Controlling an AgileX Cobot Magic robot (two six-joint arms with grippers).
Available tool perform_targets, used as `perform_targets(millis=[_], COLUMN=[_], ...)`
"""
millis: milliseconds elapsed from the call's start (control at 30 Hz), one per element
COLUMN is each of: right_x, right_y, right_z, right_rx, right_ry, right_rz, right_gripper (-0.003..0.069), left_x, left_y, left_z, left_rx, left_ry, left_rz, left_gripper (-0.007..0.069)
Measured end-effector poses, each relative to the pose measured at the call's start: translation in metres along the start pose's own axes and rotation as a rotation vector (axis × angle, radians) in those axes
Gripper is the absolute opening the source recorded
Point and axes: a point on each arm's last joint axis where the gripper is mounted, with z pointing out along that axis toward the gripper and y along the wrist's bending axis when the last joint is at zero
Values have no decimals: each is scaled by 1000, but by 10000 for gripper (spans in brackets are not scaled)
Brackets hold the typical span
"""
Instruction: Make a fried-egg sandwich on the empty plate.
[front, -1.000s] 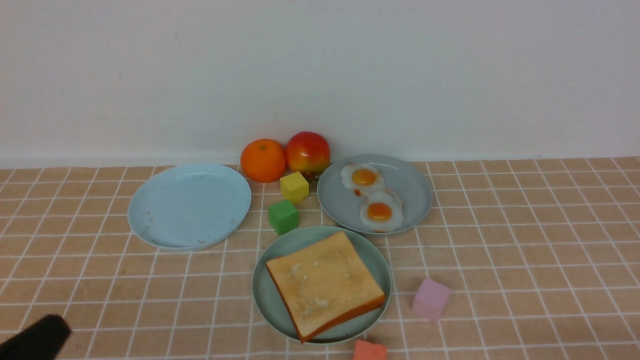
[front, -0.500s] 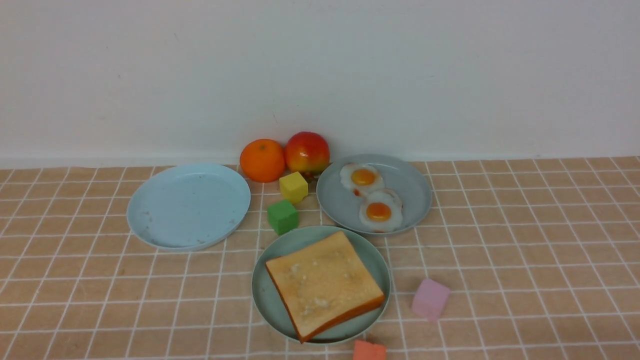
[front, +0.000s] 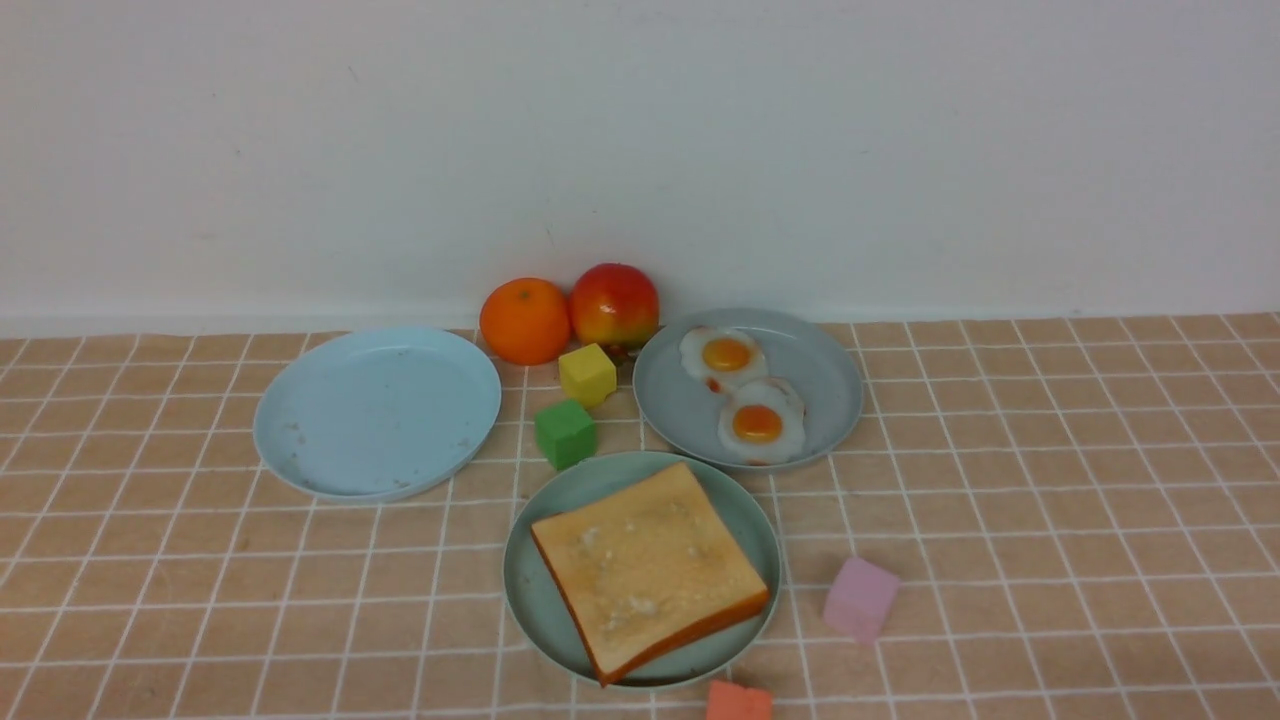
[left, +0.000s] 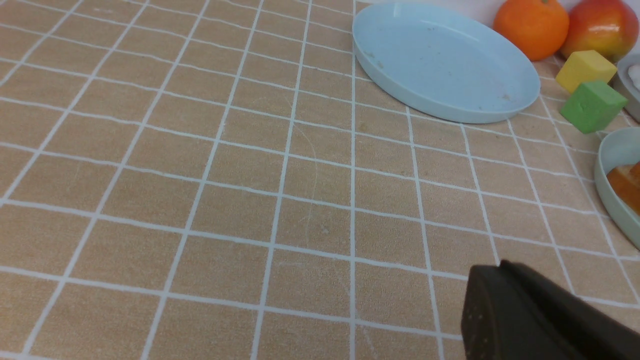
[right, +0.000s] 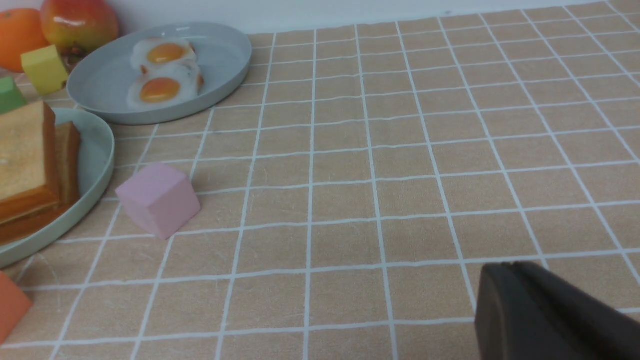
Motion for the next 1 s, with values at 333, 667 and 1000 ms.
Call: perform_targets(millis=[333, 667, 1000], right_x=[0, 0, 0], right_y=[0, 0, 0], right_z=[0, 0, 0], right_rx=[0, 0, 0], right_ry=[0, 0, 0], right_rz=[0, 1, 1], right_gripper=[34, 47, 62], left_x=[0, 0, 0], left_y=[0, 0, 0], left_z=[0, 0, 0], left_rx=[1, 1, 1], left_ry=[-3, -3, -3], left_rz=[0, 0, 0], left_gripper=[-13, -13, -6])
